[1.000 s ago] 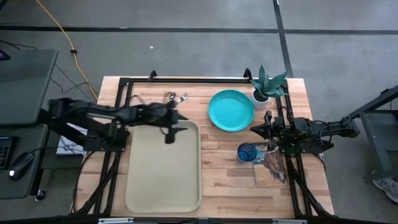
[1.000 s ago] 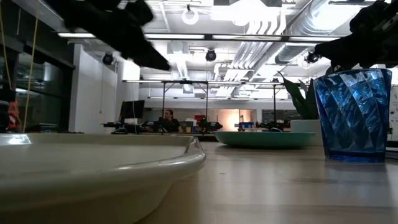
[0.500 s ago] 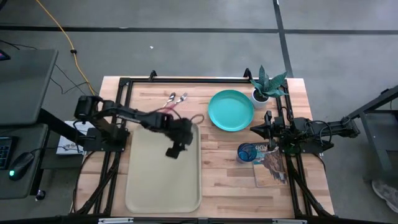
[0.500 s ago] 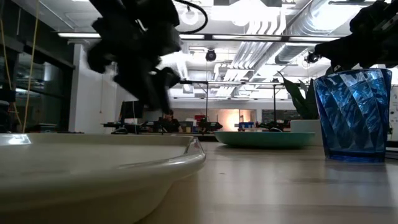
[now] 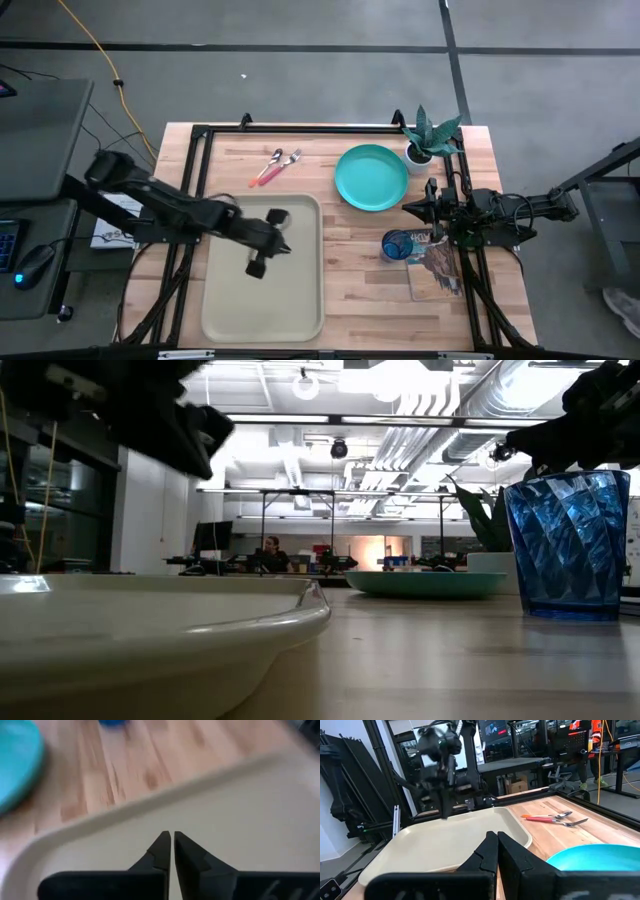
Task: Pick and place plate/cup/fork/spoon on tray
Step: Adjust the gray serving tray to the center of the table
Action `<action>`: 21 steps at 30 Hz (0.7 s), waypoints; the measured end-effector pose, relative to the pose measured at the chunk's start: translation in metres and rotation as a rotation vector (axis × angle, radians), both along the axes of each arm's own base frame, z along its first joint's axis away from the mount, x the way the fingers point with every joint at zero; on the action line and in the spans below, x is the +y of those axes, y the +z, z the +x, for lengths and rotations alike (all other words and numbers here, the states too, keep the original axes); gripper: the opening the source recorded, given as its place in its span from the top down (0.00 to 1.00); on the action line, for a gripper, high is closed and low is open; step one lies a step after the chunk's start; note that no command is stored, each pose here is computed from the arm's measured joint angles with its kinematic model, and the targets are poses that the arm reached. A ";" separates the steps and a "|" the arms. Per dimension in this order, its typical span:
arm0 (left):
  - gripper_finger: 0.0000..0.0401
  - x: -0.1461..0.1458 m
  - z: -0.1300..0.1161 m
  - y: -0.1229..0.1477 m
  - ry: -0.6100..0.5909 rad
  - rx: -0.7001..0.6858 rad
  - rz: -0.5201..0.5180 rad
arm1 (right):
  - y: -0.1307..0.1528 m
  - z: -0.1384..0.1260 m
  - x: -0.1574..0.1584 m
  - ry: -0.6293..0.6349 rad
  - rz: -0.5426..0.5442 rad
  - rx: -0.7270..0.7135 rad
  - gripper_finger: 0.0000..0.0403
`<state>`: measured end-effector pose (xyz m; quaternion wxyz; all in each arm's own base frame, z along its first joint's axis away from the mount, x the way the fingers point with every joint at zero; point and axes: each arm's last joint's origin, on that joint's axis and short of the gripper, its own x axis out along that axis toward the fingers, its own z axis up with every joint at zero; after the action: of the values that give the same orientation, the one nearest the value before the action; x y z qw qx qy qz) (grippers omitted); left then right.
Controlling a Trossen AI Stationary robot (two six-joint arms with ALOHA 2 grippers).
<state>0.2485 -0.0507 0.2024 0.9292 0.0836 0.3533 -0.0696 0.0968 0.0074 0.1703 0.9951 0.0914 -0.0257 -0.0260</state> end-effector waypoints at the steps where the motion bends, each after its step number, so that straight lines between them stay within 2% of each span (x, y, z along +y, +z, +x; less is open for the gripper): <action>1: 0.99 0.002 -0.008 0.001 0.010 -0.062 -0.026 | 0.000 0.000 0.000 0.000 0.000 0.000 1.00; 6: 1.00 0.008 -0.038 0.009 0.018 -0.342 -0.105 | 0.002 0.000 0.000 -0.014 -0.004 -0.022 1.00; 10: 1.00 0.011 -0.051 0.016 0.016 -0.460 -0.132 | 0.023 -0.004 -0.002 -0.023 0.163 -0.254 1.00; 16: 1.00 0.013 -0.060 0.029 0.002 -0.566 -0.123 | 0.050 -0.009 0.008 0.310 0.059 -0.527 1.00; 21: 1.00 0.014 -0.064 0.038 0.014 -0.622 -0.129 | 0.060 0.020 0.019 0.337 0.016 -0.382 1.00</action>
<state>0.1843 -0.0367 0.2400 0.9965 0.0395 0.0476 -0.0563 0.1167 0.0266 0.2301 0.9618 0.1055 -0.1974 0.1576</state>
